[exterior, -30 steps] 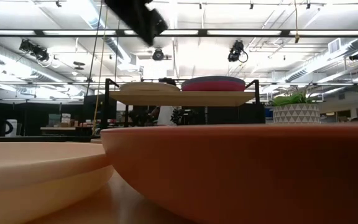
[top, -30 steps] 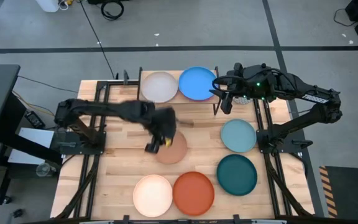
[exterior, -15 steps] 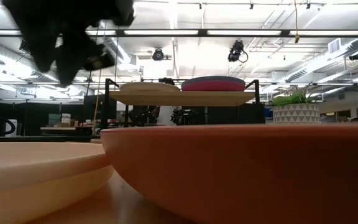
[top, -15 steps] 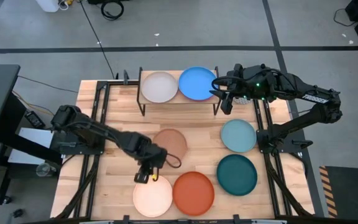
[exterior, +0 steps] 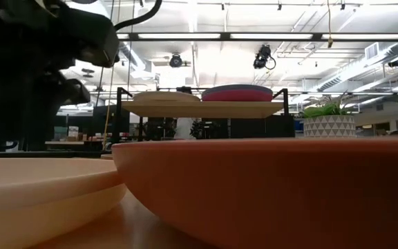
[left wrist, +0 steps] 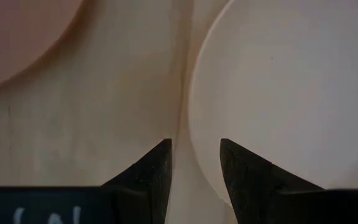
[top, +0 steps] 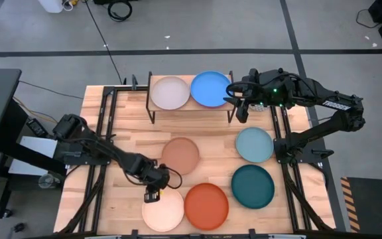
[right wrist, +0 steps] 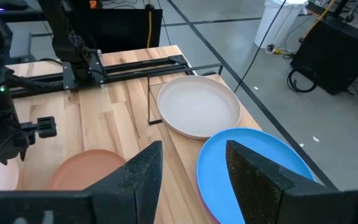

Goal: Place and stack plates onto a shelf
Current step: Stack the light pink plate on the gray plate on the shelf

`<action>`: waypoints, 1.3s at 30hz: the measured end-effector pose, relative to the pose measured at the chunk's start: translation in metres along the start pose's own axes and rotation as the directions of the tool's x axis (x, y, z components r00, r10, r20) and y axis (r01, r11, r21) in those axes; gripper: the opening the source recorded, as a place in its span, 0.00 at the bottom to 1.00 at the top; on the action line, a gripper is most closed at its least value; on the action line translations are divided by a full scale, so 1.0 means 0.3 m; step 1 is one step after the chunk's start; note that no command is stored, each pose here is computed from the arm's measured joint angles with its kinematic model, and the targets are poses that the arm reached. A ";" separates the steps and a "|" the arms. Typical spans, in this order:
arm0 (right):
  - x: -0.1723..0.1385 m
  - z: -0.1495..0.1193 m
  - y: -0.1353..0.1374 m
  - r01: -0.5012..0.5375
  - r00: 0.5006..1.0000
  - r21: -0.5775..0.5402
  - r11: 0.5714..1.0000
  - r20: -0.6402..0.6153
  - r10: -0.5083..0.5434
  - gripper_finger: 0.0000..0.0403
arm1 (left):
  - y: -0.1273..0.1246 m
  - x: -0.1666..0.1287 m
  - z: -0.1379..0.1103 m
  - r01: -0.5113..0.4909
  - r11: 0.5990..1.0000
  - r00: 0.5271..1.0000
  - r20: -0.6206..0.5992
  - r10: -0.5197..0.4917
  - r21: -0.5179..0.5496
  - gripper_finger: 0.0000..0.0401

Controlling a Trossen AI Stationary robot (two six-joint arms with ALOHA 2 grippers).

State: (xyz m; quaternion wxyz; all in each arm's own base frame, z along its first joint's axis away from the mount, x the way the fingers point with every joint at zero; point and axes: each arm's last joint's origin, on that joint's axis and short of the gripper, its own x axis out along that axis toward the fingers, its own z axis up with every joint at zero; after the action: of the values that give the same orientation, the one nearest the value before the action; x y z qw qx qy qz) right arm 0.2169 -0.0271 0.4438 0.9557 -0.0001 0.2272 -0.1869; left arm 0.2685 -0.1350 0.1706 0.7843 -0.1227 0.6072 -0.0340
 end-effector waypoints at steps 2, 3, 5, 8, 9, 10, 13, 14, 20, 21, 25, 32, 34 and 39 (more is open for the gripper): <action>0.000 0.000 0.000 -0.002 1.000 0.000 1.000 0.000 0.002 0.45 | -0.008 0.009 -0.006 0.014 1.000 1.000 0.015 -0.014 -0.004 0.35; 0.000 0.000 0.000 -0.002 1.000 0.000 1.000 0.000 0.002 0.45 | -0.013 0.013 -0.008 0.024 1.000 0.999 0.030 -0.024 -0.006 0.35; 0.000 0.000 0.000 -0.003 1.000 0.000 1.000 0.000 0.003 0.45 | -0.023 0.022 -0.013 0.042 0.999 0.998 0.052 -0.042 -0.013 0.35; 0.000 0.000 0.000 -0.003 1.000 0.000 1.000 0.000 0.003 0.45 | -0.032 0.034 -0.027 0.025 0.999 0.998 0.062 -0.023 -0.024 0.35; 0.000 0.000 0.000 -0.003 1.000 0.000 1.000 0.000 0.003 0.45 | -0.032 0.040 -0.033 0.019 0.999 0.998 0.058 -0.017 -0.027 0.35; 0.000 0.000 0.000 -0.003 1.000 -0.001 1.000 0.000 0.003 0.45 | -0.030 0.042 -0.037 0.015 0.999 0.998 0.057 -0.013 -0.033 0.35; 0.000 0.000 0.000 -0.003 1.000 -0.008 1.000 0.000 0.003 0.45 | -0.018 0.059 -0.058 -0.004 0.998 0.999 0.038 0.006 -0.062 0.33; 0.000 0.000 0.000 -0.003 1.000 -0.009 1.000 0.000 0.003 0.45 | -0.012 0.064 -0.063 -0.013 0.997 0.999 0.033 0.015 -0.072 0.31; 0.000 0.000 0.000 -0.003 1.000 -0.017 1.000 0.000 0.003 0.45 | -0.009 0.068 -0.067 -0.008 0.995 0.999 0.030 0.011 -0.099 0.16; 0.000 0.000 0.000 -0.003 1.000 -0.017 1.000 0.000 0.003 0.45 | -0.009 0.068 -0.066 -0.006 0.995 0.999 0.033 0.009 -0.099 0.14; 0.000 0.000 0.000 -0.003 1.000 -0.018 1.000 0.001 0.003 0.45 | -0.010 0.069 -0.069 0.011 0.995 1.000 0.015 -0.009 -0.096 0.04; 0.000 0.003 0.000 -0.003 1.000 -0.022 1.000 0.008 0.003 0.45 | 0.004 0.068 -0.061 0.014 0.990 1.000 0.007 -0.013 -0.139 0.03; 0.000 0.003 0.000 -0.003 1.000 -0.023 1.000 0.008 0.003 0.45 | 0.015 0.048 -0.064 0.015 0.988 1.000 -0.015 -0.018 -0.151 0.03; 0.000 0.004 0.000 -0.003 1.000 -0.023 1.000 0.011 0.004 0.45 | 0.071 -0.073 -0.050 0.045 0.976 0.999 -0.002 -0.047 -0.214 0.02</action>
State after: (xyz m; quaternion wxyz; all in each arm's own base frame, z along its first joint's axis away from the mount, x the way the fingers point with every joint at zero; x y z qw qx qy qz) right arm 0.2175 -0.0270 0.4448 0.9573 -0.0115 0.2239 -0.1827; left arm 0.2463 -0.1121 0.1827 0.7633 -0.2202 0.6072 0.0128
